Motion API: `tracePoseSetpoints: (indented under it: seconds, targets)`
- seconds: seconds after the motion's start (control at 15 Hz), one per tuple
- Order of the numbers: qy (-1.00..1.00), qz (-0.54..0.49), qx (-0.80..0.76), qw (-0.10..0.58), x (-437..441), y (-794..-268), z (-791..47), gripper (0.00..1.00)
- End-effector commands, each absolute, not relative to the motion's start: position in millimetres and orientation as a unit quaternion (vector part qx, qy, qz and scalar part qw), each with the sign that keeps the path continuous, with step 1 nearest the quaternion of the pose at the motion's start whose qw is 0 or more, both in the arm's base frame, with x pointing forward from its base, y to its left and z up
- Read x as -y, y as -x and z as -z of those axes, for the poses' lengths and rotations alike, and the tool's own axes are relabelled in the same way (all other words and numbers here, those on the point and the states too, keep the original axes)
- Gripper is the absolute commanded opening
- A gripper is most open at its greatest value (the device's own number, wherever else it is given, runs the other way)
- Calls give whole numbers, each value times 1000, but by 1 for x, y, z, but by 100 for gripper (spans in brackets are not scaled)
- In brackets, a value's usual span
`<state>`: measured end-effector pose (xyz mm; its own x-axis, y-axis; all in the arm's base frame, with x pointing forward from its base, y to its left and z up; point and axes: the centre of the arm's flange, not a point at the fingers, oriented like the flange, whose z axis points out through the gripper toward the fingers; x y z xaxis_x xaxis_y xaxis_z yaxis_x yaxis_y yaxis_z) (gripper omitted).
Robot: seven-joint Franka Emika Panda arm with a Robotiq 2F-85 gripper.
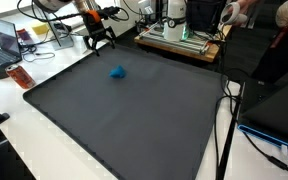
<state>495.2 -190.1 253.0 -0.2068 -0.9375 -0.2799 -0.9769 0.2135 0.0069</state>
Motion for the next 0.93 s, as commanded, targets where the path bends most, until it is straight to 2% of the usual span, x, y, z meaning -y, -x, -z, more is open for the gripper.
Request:
tracePoseSetpoints:
  seconds: [0.0, 0.87]
  targets:
    - [622, -117, -763, 130, 223, -516, -265, 100]
    - [625, -155, -744, 179, 236, -518, -221, 100]
